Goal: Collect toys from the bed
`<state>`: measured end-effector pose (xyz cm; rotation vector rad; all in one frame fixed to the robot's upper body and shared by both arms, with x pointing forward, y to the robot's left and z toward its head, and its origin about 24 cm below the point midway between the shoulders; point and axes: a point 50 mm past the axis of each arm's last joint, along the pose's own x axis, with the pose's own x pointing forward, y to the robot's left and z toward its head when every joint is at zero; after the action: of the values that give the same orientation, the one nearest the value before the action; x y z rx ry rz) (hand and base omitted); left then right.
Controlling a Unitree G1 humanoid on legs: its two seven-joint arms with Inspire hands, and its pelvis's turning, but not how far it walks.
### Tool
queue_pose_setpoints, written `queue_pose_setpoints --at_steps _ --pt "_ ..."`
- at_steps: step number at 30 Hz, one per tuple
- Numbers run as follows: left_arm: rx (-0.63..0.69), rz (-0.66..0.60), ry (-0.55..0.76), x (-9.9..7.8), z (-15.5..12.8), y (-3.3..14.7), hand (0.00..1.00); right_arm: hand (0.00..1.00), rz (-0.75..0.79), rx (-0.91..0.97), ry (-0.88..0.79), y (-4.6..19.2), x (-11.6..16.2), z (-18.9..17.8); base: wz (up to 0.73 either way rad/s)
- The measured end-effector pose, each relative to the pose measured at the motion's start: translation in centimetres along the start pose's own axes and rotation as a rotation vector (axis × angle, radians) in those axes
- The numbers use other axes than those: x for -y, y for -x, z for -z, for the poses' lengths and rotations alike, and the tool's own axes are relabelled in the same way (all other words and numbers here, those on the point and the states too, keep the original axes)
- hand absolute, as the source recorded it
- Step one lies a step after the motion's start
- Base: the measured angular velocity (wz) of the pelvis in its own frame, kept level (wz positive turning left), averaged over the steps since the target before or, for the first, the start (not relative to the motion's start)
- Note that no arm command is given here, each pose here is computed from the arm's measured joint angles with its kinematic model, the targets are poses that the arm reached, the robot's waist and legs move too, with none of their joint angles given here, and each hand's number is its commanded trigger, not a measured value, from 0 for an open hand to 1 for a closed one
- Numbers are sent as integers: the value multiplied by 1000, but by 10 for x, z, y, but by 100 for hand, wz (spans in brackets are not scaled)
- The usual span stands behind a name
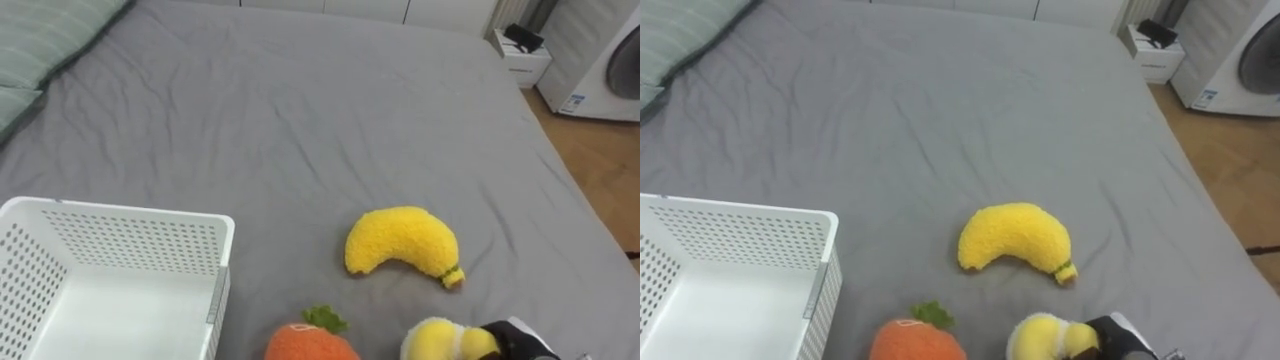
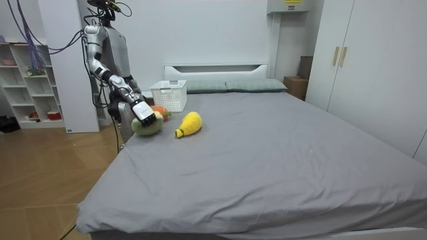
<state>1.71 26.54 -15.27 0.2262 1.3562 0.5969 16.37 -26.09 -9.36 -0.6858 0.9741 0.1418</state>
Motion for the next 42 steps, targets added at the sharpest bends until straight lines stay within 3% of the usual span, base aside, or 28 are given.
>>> queue_pose_setpoints --at_steps 10,22,29,42 --pt "14 4 6 2 -6 -1 0 100 261 299 75 32 51 -73 0" --pt "36 12 10 2 -10 -2 0 100 419 629 71 78 85 -146 -1" --pt "58 24 -2 6 -18 -2 0 100 392 694 87 84 87 -166 0" --pt "97 45 2 12 -40 -3 0 97 190 826 297 95 52 -228 11"
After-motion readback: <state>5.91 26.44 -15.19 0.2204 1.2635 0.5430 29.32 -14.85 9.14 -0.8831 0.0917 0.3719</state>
